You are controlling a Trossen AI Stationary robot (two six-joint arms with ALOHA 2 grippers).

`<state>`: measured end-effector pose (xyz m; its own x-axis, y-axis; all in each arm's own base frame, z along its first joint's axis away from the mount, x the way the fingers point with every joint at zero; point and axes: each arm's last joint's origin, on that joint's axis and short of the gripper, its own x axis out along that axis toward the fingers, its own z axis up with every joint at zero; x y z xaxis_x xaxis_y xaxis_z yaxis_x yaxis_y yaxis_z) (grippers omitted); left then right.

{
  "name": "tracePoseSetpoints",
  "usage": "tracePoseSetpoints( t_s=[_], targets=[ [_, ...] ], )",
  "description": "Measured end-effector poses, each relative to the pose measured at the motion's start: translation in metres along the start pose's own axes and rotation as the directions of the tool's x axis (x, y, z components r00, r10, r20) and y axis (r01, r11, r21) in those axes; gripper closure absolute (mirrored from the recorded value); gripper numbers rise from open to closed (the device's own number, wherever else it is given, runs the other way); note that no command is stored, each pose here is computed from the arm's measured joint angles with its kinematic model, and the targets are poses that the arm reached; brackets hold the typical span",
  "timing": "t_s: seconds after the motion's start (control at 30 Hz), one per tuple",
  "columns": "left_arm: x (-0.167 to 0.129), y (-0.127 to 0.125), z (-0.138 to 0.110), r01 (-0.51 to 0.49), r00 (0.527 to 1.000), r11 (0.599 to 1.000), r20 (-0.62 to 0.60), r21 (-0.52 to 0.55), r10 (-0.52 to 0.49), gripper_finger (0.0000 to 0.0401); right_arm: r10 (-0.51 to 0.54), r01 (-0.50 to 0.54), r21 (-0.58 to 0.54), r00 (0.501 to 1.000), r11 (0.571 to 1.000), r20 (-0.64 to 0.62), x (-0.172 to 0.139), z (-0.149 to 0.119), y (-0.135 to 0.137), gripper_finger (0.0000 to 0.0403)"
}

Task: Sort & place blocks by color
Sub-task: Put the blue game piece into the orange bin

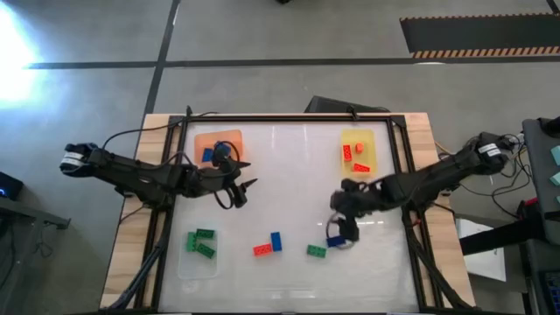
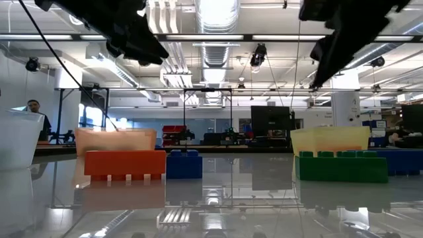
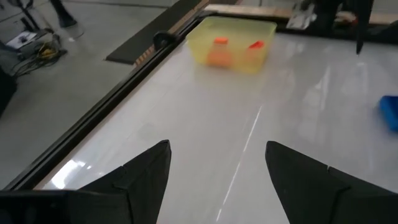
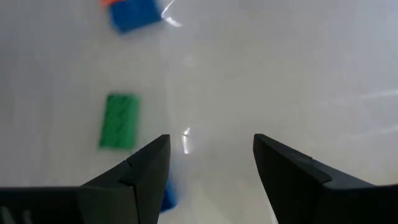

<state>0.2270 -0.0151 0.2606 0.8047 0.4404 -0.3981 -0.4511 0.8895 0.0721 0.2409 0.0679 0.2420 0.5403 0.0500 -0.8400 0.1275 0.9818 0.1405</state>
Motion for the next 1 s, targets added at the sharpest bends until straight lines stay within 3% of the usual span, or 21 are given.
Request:
tracePoseSetpoints(
  t_s=[0.17, 0.4, 0.57, 1.0],
  targets=[
    [-0.005, -0.01, 0.008, 0.057, 0.996, 0.998, 0.077, -0.031, -0.055, 0.0154, 0.054, -0.059, -0.129, 0.997, 0.99, -0.047, 0.004, -0.017, 0.03, 0.0184],
    [-0.013, -0.025, 0.018, 0.148, 0.97, 0.985, 0.207, -0.084, -0.128, 0.0154, 0.069, -0.08, -0.191, 0.996, 0.978, -0.065, 0.006, -0.037, 0.05, 0.0184],
    [-0.018, -0.033, 0.023, 0.205, 0.947, 0.973, 0.274, -0.109, -0.169, 0.0154, 0.02, -0.032, -0.241, 0.998, 0.97, -0.053, 0.015, -0.057, 0.052, 0.0184],
    [-0.009, -0.055, 0.019, 0.252, 0.931, 0.962, 0.298, -0.106, -0.211, 0.0154, 0.101, -0.089, -0.224, 0.994, 0.971, 0.043, 0.045, -0.084, 0.043, 0.0184]
  ],
)
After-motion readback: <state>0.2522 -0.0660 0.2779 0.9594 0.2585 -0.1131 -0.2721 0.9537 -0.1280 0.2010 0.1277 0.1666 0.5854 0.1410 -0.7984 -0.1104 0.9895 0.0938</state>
